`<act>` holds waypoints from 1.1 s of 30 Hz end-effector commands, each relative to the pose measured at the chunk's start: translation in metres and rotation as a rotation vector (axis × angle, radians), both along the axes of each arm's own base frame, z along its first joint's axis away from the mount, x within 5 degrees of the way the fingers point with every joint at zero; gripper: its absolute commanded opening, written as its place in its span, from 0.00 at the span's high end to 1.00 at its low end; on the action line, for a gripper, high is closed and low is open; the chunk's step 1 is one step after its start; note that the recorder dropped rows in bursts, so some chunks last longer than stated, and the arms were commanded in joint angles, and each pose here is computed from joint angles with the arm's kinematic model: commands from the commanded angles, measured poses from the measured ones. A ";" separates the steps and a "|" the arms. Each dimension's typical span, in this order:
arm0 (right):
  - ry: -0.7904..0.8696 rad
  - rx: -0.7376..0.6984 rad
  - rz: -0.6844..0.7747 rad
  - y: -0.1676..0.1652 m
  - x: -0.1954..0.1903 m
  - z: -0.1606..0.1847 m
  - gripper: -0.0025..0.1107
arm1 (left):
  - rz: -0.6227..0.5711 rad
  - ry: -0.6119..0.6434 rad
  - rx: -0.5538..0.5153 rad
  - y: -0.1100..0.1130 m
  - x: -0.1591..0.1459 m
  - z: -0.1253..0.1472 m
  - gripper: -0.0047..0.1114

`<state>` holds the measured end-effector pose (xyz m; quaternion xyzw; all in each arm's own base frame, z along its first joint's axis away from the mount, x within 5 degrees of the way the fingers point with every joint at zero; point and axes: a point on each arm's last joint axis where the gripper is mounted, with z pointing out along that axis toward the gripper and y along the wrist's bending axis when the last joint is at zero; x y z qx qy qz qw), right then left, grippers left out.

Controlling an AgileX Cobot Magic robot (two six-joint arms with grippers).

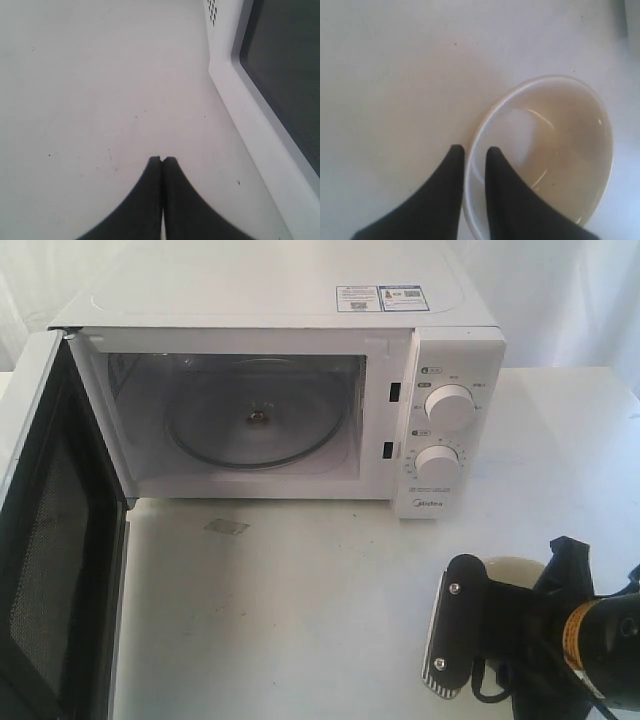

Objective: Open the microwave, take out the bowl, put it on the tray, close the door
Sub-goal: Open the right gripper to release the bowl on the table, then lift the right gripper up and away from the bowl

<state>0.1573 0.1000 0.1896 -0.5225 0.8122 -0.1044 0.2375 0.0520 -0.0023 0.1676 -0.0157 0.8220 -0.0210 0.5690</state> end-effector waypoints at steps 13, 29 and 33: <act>-0.053 0.122 -0.057 0.007 0.006 0.012 0.83 | 0.005 0.001 0.001 0.000 0.000 -0.001 0.96; 0.054 0.542 -0.399 0.004 -0.018 0.085 0.84 | 0.005 0.001 0.001 0.000 0.000 -0.001 0.96; 0.120 0.605 -0.374 0.010 -0.023 0.086 0.93 | 0.005 0.001 0.001 0.000 0.000 -0.001 0.96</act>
